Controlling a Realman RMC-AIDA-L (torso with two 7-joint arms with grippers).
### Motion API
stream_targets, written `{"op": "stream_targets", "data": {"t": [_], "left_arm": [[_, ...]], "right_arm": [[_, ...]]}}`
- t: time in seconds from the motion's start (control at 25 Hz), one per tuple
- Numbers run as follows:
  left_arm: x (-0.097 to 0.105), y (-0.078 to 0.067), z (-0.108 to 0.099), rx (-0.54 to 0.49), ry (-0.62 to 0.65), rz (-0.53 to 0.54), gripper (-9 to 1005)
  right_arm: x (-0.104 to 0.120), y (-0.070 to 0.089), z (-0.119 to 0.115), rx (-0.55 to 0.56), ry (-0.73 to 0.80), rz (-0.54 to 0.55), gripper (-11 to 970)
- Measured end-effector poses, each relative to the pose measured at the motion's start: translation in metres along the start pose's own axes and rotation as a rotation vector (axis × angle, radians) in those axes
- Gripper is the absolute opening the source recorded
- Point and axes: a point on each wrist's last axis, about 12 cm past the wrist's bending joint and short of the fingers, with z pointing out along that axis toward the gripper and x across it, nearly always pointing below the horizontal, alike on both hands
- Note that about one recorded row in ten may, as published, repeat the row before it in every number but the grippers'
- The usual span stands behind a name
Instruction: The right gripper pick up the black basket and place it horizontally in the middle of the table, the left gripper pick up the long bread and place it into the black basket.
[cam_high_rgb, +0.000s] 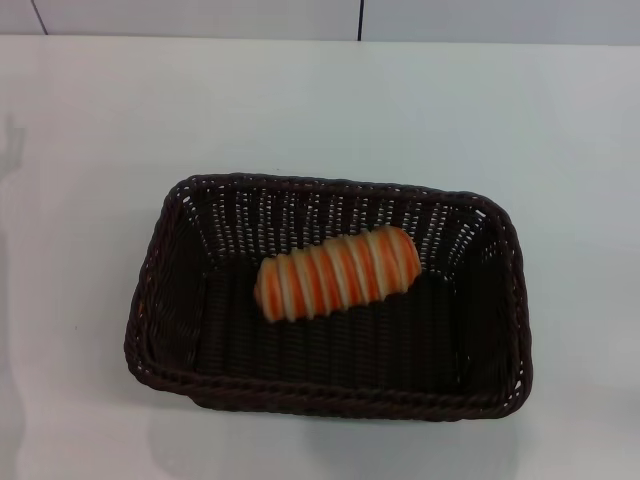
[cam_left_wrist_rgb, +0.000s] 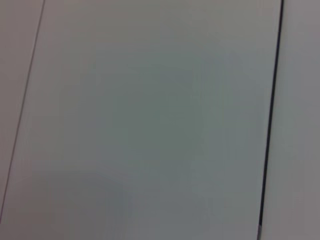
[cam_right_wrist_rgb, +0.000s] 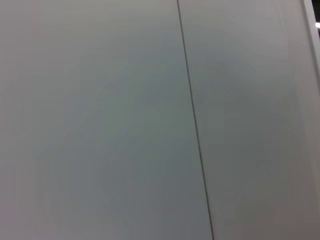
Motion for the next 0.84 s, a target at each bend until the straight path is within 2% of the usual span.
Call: {"op": "stream_targets", "data": {"t": [0.24, 0.84], "left_arm": [[0.008, -0.003, -0.005, 0.032, 0.049, 0.043, 849], [0.020, -0.004, -0.005, 0.033, 0.156, 0.083, 852]], "right_arm": [[0.004, 0.001, 0.001, -0.014, 0.014, -0.021, 840], [0.012, 0.002, 0.007, 0.003, 0.019, -0.049, 840]]}}
